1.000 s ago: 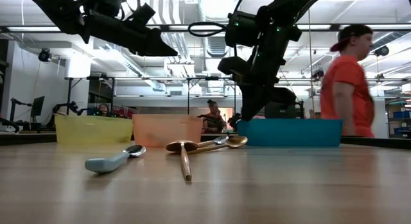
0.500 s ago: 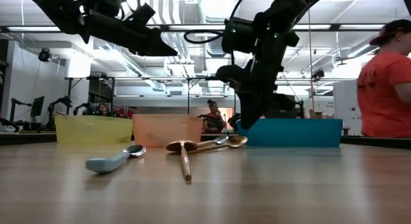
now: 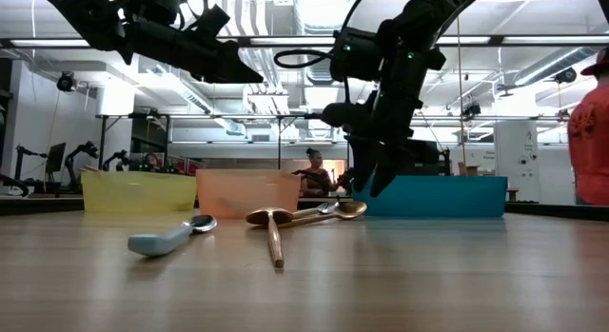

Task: Sort silverware by color (type)
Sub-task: Put the gold spoon into the yellow bin

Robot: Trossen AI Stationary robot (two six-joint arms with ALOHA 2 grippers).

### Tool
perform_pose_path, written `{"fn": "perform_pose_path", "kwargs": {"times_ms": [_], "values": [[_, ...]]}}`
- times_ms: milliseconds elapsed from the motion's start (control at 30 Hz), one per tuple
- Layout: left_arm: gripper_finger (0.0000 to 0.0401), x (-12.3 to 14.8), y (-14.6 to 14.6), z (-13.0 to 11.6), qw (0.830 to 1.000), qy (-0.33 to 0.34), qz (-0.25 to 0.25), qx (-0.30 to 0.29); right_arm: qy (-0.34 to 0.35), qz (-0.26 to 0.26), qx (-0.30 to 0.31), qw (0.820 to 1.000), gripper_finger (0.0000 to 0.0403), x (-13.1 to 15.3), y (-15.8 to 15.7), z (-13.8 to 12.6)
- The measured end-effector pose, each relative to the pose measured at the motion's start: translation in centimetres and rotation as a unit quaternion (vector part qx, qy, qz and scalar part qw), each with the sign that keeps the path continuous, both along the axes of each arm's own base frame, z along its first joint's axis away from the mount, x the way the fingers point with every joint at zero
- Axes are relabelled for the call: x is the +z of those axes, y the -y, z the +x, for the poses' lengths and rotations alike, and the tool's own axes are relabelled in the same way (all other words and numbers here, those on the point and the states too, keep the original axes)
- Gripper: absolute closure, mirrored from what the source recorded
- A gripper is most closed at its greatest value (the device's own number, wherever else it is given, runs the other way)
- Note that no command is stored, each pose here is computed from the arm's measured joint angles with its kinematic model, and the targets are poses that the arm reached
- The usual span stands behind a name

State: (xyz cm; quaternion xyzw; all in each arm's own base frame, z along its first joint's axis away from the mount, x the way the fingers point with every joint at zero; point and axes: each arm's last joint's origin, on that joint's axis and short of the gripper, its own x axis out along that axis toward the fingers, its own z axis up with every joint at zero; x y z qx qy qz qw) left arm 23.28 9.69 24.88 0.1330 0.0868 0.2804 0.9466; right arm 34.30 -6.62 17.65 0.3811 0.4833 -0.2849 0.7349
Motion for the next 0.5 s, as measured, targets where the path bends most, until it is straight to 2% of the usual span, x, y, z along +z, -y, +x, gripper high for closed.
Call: {"fn": "perform_pose_path", "kwargs": {"times_ms": [200,500], "values": [[0.0324,0.00,0.00,0.00,1.000,0.002,-0.003,0.000,-0.007,-0.036,-0.015,0.999,0.0250,-0.09,0.20,-0.09],[0.0324,0.00,0.00,0.00,1.000,0.002,-0.003,0.000,-0.001,-0.048,-0.015,0.999,0.0242,-0.25,0.27,-0.05]]}}
